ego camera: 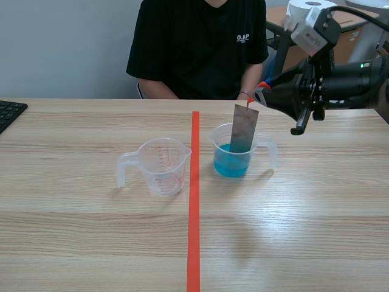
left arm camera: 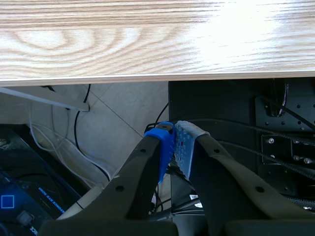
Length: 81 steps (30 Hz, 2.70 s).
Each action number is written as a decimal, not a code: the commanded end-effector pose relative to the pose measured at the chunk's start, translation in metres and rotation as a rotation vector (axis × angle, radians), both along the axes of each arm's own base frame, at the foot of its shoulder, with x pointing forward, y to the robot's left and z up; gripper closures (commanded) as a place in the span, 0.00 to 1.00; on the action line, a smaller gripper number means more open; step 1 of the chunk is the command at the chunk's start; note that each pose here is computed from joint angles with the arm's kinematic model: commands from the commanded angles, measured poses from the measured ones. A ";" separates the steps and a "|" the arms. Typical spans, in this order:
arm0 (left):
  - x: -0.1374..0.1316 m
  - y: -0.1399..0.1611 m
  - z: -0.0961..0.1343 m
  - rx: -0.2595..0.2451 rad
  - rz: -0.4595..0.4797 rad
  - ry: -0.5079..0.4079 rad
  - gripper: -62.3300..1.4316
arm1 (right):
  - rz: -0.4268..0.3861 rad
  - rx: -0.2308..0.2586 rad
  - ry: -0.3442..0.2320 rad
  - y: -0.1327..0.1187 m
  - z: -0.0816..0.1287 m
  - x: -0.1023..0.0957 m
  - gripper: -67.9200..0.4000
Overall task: Do the redox reaction experiment.
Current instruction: 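Hold the plate still in the solution, then raise the plate and point at it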
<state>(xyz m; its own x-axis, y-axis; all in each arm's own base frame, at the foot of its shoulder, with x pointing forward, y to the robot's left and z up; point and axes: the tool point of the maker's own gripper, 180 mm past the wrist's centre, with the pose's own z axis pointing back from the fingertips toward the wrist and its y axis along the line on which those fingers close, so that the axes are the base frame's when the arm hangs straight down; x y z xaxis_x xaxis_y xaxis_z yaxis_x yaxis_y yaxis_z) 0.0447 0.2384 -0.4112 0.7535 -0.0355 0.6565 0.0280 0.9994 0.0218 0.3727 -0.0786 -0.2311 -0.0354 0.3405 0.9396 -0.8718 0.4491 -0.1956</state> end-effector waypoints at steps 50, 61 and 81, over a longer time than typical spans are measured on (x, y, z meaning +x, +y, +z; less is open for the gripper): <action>0.103 0.008 0.058 -0.073 -0.438 -0.170 0.91 | 0.066 0.080 -0.161 -0.009 0.114 -0.023 0.98; 0.216 -0.056 0.145 -0.090 -0.772 -0.505 0.91 | 0.066 0.080 -0.160 -0.009 0.114 -0.023 0.98; 0.291 -0.197 0.135 -0.053 -0.991 -0.606 0.91 | 0.066 0.080 -0.161 -0.009 0.114 -0.023 0.98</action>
<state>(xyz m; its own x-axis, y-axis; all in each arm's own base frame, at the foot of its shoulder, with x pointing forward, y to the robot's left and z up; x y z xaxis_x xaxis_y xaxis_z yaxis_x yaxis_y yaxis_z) 0.3286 0.0390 -0.2837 -0.0162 -0.4093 0.9123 0.8115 0.5276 0.2511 0.3481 -0.0886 -0.1382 -0.1607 0.2854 0.9448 -0.8692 0.4127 -0.2725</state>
